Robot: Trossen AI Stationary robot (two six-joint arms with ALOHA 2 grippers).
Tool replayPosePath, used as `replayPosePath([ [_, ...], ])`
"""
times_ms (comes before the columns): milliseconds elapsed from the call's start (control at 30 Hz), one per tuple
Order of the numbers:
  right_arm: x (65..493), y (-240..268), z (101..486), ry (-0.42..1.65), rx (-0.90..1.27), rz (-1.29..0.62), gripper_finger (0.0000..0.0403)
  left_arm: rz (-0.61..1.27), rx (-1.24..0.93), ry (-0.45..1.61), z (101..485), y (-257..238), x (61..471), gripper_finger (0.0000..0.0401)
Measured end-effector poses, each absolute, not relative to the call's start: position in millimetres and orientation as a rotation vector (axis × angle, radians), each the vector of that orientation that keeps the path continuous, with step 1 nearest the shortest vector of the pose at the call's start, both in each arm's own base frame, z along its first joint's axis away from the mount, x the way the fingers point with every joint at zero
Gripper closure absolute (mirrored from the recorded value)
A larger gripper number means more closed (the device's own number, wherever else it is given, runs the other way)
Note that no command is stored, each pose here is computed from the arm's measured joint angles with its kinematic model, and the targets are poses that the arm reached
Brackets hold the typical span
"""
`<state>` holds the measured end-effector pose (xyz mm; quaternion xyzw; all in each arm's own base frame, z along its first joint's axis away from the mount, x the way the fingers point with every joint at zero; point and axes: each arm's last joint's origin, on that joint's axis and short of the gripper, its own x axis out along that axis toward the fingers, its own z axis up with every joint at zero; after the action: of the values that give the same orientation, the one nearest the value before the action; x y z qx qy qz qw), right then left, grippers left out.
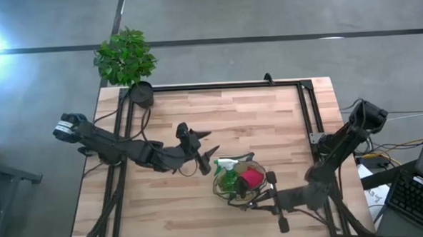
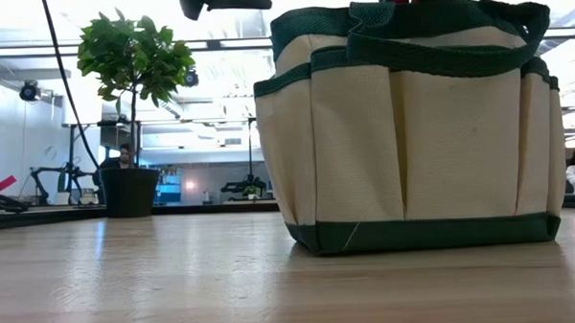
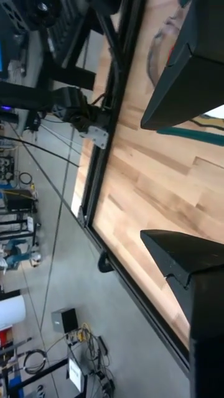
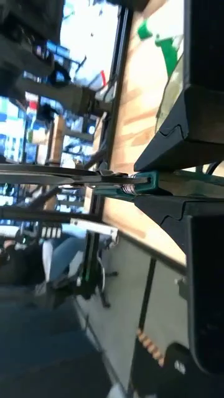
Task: Pick & Place Garden tools in Gardening bag
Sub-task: Put the green shear scissors into the gardening bag
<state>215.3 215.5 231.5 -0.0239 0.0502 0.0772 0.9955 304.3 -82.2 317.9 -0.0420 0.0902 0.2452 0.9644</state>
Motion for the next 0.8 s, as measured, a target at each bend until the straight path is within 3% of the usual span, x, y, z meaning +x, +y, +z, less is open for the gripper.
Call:
replayPosePath([
  [800, 222, 196, 199, 0.187, -0.047, -0.005, 0.0366, 0.482, -0.082, 0.208, 315, -88, 302, 0.0124],
])
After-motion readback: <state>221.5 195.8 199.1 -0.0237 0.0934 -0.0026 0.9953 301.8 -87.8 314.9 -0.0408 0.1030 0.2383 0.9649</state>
